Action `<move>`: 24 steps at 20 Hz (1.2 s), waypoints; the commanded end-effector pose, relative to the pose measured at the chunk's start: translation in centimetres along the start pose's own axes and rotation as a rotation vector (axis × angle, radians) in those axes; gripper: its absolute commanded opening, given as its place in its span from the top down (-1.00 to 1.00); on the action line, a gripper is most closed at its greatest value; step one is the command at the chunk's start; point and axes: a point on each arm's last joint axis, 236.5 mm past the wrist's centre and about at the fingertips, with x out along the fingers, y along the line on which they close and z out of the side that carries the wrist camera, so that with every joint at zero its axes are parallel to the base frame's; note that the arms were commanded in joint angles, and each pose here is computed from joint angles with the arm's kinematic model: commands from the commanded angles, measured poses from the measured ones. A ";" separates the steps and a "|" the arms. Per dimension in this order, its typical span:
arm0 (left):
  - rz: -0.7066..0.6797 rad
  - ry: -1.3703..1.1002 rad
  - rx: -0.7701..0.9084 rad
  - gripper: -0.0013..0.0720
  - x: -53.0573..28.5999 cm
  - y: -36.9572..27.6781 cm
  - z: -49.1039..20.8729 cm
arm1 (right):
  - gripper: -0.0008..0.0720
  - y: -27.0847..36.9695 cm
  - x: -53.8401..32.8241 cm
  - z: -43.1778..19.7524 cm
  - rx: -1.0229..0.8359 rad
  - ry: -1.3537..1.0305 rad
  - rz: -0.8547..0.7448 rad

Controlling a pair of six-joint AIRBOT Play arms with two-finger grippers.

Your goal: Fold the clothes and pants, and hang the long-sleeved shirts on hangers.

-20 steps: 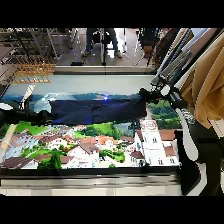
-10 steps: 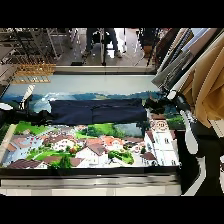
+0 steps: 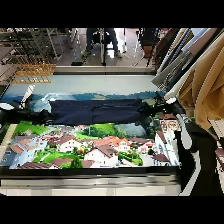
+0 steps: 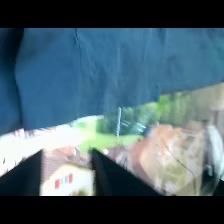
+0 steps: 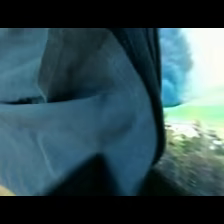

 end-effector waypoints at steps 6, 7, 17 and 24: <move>-0.023 -0.006 0.092 0.95 2.0 -3.7 0.4 | 0.94 -4.6 -8.9 -3.7 -0.267 0.222 -0.478; -0.026 0.002 0.100 0.95 2.0 -4.0 0.2 | 0.94 -5.5 -11.5 -4.7 -0.274 0.274 -0.573; -0.036 0.089 0.226 0.95 10.9 -10.0 -2.9 | 0.94 7.2 -19.4 -4.2 -0.319 -0.039 -0.623; 0.133 -0.034 0.180 0.95 7.0 -4.4 2.1 | 0.94 25.9 -1.8 -8.9 -0.488 -0.191 -0.242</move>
